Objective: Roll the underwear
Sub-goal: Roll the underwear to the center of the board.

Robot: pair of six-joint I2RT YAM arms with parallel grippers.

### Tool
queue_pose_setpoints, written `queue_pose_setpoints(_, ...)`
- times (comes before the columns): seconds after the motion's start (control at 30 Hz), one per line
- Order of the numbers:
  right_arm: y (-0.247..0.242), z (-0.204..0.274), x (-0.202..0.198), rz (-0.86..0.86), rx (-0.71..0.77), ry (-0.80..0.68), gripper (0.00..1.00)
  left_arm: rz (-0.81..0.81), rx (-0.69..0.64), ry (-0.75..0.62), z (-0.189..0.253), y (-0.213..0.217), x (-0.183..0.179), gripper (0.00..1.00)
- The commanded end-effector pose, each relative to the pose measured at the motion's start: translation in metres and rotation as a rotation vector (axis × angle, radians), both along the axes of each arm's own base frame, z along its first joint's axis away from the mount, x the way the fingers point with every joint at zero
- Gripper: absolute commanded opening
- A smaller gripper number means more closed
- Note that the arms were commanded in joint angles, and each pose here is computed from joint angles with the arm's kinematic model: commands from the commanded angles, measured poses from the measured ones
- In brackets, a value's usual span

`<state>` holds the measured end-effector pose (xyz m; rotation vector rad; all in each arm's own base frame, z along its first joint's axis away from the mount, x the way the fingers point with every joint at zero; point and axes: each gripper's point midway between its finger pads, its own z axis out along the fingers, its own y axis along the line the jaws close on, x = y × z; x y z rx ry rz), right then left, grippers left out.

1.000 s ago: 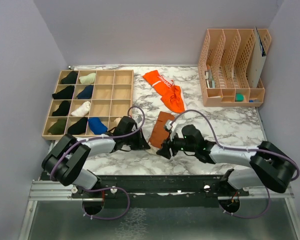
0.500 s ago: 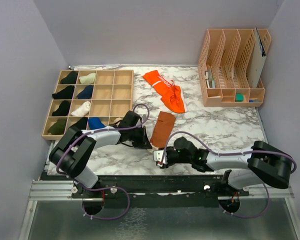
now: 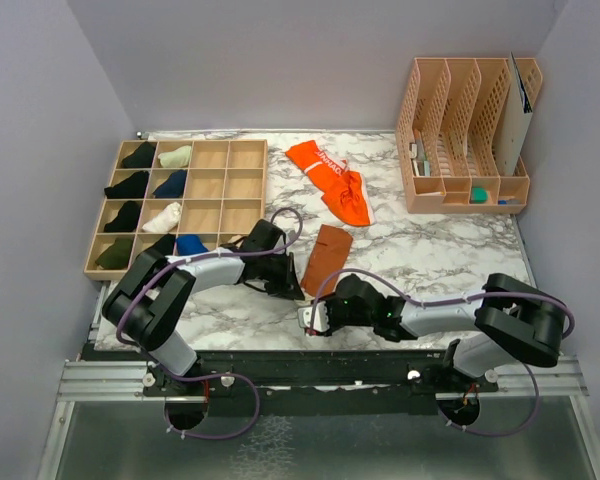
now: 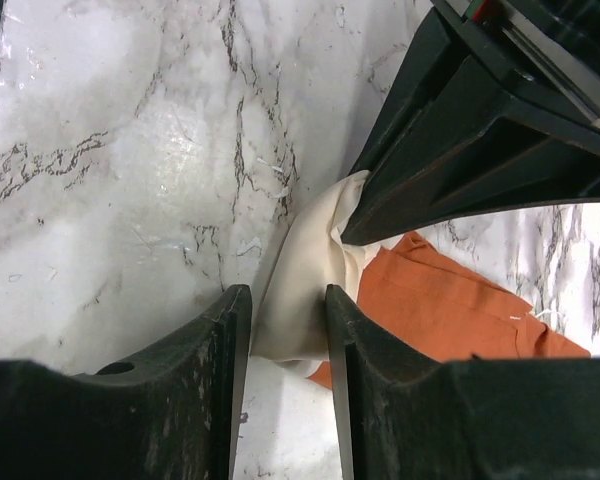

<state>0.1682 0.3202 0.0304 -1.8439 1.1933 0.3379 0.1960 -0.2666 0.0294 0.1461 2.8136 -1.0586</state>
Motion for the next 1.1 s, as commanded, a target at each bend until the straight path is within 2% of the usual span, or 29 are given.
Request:
queue_pose_setpoints(0.0,-0.01,-0.013,0.005,-0.047,-0.083,-0.018,0.39,-0.046,-0.006,0.04,0.001,0.001,-0.008,0.0)
queue_pose_setpoints(0.2,-0.019,-0.017,0.016,-0.103,-0.12,-0.063,0.36,-0.064,-0.031,0.049,0.004,-0.001,-0.008,0.0)
queue_pose_setpoints(0.47,-0.024,-0.026,0.015,-0.111,-0.17,-0.063,0.22,-0.071,-0.036,0.061,0.003,-0.002,-0.01,0.0)
queue_pose_setpoints(0.5,-0.024,-0.025,0.016,-0.113,-0.17,-0.062,0.18,-0.068,-0.035,0.062,0.002,-0.001,-0.01,0.02)
queue_pose_setpoints(0.53,-0.024,-0.026,0.016,-0.116,-0.172,-0.062,0.11,-0.065,-0.035,0.062,0.002,-0.001,-0.009,0.08)
queue_pose_setpoints(0.57,-0.024,-0.027,0.016,-0.118,-0.175,-0.056,0.03,-0.062,-0.037,0.06,0.003,-0.001,-0.008,0.09)
queue_pose_setpoints(0.6,-0.023,-0.026,0.016,-0.123,-0.175,-0.05,0.01,-0.056,-0.037,0.055,0.004,0.0,-0.007,0.1)
queue_pose_setpoints(0.63,-0.022,-0.024,0.016,-0.127,-0.166,-0.044,0.01,-0.043,-0.038,0.046,0.005,0.001,-0.004,0.13)
queue_pose_setpoints(0.67,-0.02,-0.021,0.015,-0.134,-0.155,-0.033,0.01,-0.026,-0.038,0.036,0.007,0.002,-0.001,0.22)
queue_pose_setpoints(0.77,-0.006,-0.006,0.008,-0.138,-0.07,0.039,0.0,0.032,-0.045,0.0,0.014,0.009,0.009,0.25)
queue_pose_setpoints(0.8,0.0,-0.003,0.004,-0.133,-0.034,0.071,0.0,0.053,-0.043,-0.011,0.016,0.012,0.012,0.3)
queue_pose_setpoints(0.83,0.005,-0.001,-0.001,-0.127,-0.006,0.114,0.01,0.073,-0.039,-0.018,0.016,0.016,0.014,0.36)
queue_pose_setpoints(0.97,0.018,-0.004,-0.019,-0.166,0.092,0.296,0.0,0.139,-0.041,-0.045,0.022,0.03,0.015,0.42)
queue_pose_setpoints(1.07,0.024,-0.002,-0.027,-0.209,0.201,0.433,0.0,0.181,-0.043,-0.097,0.03,0.037,0.017,0.54)
